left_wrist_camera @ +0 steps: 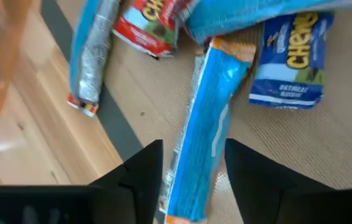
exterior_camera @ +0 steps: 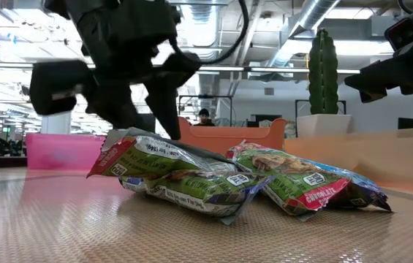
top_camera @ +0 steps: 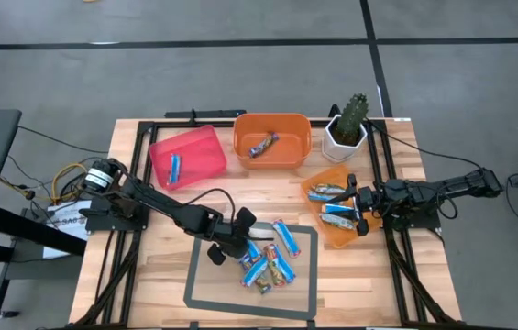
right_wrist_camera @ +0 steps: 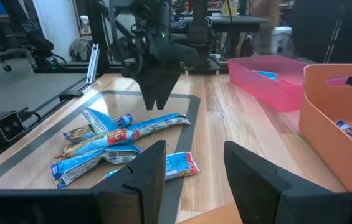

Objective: Pick and place Granola Bars by type
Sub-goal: Put the orange granola bar into the light orange bin

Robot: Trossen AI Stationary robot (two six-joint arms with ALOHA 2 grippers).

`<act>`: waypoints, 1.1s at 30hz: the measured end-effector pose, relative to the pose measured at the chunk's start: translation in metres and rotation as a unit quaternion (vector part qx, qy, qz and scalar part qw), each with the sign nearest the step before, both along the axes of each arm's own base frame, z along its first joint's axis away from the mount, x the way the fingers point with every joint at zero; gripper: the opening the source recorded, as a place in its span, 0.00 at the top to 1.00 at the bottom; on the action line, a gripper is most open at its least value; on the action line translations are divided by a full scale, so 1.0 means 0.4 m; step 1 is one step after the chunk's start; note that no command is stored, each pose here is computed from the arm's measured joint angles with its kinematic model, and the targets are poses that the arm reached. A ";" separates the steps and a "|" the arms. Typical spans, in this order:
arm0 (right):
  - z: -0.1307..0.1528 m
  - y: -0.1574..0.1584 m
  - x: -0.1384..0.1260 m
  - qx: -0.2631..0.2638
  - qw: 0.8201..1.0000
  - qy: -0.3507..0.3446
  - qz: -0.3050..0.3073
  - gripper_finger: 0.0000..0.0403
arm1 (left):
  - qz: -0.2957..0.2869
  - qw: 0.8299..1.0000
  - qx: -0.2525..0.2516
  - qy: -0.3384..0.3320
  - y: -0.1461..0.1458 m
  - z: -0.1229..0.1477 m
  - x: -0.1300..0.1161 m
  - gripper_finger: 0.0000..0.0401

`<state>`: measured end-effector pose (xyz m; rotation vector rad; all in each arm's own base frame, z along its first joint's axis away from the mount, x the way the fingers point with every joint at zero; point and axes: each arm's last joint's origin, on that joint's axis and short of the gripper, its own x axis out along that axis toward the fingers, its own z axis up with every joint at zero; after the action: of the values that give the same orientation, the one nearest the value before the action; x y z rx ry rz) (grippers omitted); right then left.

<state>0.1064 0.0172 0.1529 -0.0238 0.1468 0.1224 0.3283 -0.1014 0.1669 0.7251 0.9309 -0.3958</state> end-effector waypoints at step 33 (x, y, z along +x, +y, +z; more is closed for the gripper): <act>-0.002 0.000 0.000 -0.001 1.000 0.004 0.000 0.62 | -0.029 0.998 0.012 0.049 0.019 -0.086 0.023 0.71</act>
<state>0.1063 0.0172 0.1521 -0.0251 0.1555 0.1228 0.3375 -0.0937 0.1325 0.7615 1.0103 -0.4741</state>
